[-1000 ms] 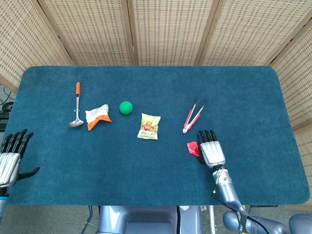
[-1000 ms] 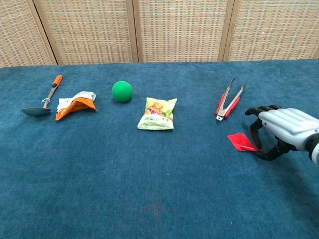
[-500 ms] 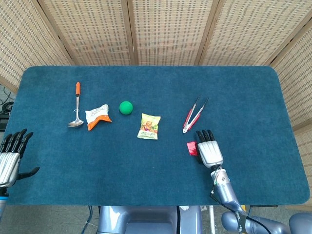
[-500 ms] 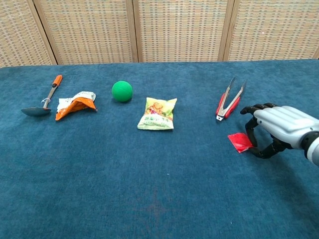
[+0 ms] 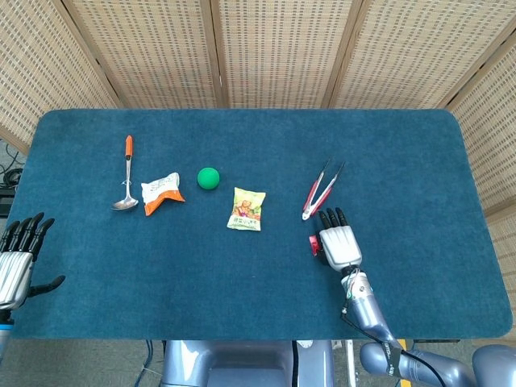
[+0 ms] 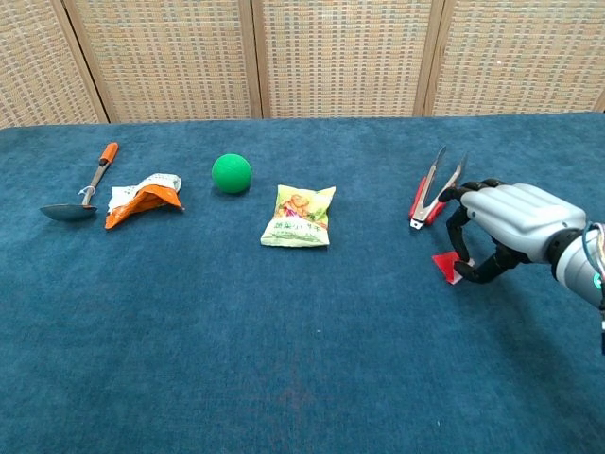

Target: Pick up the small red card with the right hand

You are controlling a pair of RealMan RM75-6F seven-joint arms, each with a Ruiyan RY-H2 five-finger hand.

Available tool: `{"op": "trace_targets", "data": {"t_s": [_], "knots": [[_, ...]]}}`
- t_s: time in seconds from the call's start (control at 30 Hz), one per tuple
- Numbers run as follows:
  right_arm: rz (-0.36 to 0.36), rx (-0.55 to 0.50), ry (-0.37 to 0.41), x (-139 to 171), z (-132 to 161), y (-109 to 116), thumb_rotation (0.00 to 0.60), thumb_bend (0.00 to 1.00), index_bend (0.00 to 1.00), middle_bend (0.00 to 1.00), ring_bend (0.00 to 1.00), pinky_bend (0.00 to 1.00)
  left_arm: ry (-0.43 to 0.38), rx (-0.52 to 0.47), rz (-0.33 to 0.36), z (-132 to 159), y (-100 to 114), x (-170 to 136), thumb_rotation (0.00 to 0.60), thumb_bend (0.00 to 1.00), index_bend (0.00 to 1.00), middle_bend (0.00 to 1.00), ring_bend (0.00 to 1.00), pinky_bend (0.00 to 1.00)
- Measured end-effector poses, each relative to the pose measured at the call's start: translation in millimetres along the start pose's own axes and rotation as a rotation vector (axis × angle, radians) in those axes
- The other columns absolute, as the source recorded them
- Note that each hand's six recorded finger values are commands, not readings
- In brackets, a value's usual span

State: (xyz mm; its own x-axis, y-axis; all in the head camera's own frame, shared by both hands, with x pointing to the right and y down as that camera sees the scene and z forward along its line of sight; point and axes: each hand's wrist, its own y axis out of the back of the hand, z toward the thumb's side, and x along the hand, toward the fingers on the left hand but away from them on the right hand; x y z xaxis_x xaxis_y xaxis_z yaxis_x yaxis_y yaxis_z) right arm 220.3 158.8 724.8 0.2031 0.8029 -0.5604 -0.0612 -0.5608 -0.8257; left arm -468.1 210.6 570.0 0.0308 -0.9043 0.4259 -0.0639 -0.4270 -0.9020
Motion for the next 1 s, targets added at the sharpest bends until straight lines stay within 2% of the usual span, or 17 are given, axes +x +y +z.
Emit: {"op": "trace_targets", "data": {"t_s": [0.4,0.7,0.83,1.0], "knots": [[-0.072,0.019,0.002,-14.6,4.9,40.8,0.6,0.52,0.64,0.11,0.0,0.0,0.002,-0.002,0.004,-0.4,1.2,-0.3,0.6,0.06,0.0,0.0,0.0,0.0],[-0.154,0.003,-0.011,1.7,-7.9,77.3,0.6,0.48,0.63,0.09,0.0,0.0,0.0,-0.01,0.018,-0.8,5.6,-1.9,0.6,0.06,0.0,0.0,0.0,0.0],[-0.213,-0.021,-0.017,19.7,-21.5,93.9,0.6,0.45,0.53,0.01,0.0,0.0,-0.005,-0.014,0.027,0.3,8.4,-3.2,0.6,0.06,0.0,0.0,0.0,0.0],[-0.258,-0.092,-0.009,53.9,-43.3,103.5,0.6,0.34,0.31,0.0,0.0,0.0,-0.016,-0.015,0.034,3.3,10.0,-5.3,0.6,0.06,0.0,0.0,0.0,0.0]]}}
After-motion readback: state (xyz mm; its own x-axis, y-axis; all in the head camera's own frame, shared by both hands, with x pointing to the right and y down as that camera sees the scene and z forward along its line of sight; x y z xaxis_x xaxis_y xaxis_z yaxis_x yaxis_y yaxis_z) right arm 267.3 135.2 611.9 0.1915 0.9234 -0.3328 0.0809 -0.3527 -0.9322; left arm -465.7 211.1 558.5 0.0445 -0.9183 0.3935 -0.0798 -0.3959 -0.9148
